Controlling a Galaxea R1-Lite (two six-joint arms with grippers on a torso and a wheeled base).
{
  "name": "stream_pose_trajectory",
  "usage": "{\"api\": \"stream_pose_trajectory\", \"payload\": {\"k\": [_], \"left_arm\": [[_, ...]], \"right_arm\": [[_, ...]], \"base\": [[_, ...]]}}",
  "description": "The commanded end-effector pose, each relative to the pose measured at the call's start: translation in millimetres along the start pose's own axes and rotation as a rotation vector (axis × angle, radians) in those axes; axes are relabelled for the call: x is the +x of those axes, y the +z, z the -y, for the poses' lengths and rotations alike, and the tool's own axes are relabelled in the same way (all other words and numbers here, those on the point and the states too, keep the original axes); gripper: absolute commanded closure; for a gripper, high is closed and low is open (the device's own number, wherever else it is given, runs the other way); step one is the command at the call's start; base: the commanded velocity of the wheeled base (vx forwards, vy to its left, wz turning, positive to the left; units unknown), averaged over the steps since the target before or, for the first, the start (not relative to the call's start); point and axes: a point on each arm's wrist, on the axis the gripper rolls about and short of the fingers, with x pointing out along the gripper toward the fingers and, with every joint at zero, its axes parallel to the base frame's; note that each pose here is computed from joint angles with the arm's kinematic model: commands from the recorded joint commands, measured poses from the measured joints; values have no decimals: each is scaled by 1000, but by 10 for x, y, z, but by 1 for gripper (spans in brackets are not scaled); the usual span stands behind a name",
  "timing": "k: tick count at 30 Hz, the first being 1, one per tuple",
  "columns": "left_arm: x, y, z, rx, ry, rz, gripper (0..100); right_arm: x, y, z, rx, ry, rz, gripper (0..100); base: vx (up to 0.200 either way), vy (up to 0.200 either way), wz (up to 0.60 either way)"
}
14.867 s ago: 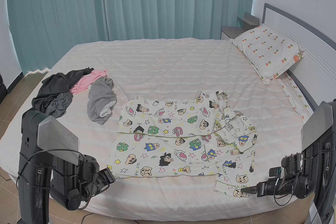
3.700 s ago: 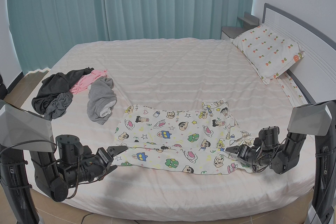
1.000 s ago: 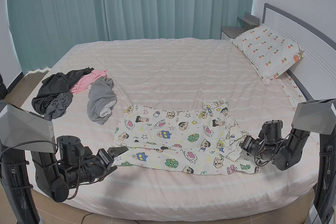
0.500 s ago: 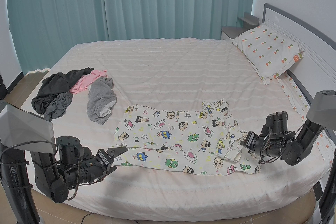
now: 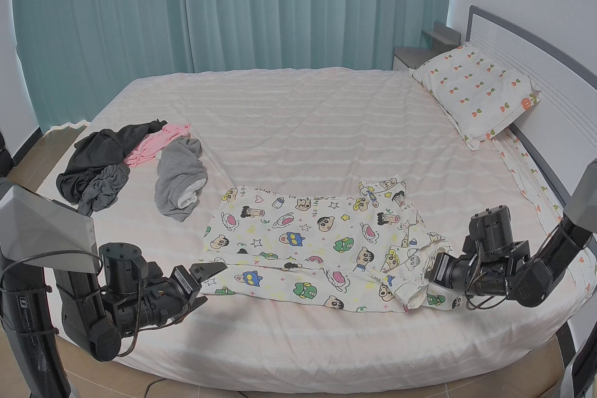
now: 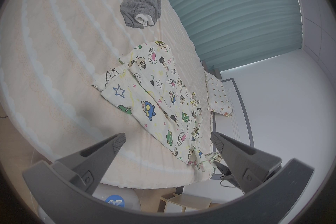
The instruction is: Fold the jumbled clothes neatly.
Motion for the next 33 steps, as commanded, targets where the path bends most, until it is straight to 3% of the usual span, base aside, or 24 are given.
{"api": "stream_pose_trajectory", "payload": {"k": [1,10,11,21,26,33], "left_arm": [[2,-1,-3,-1,1,-1,0],[2,-1,-3,-1,1,-1,0],[3,-2,-7,-1,2,-1,0],[2,-1,-3,-1,1,-1,0],[2,-1,-3,-1,1,-1,0],[2,-1,-3,-1,1,-1,0]], "right_arm": [[-3,-184,98,15,-44,-37,100],[147,-442,260,11,-30,-4,100],[169,-496,299,11,-20,3,0],[-11,-612,399,10,21,42,0],[-227,-546,363,5,100,138,0],[-270,-336,524,1,60,228,0]], "base": [[0,0,0],[0,0,0],[0,0,0],[0,0,0],[0,0,0],[0,0,0]]}}
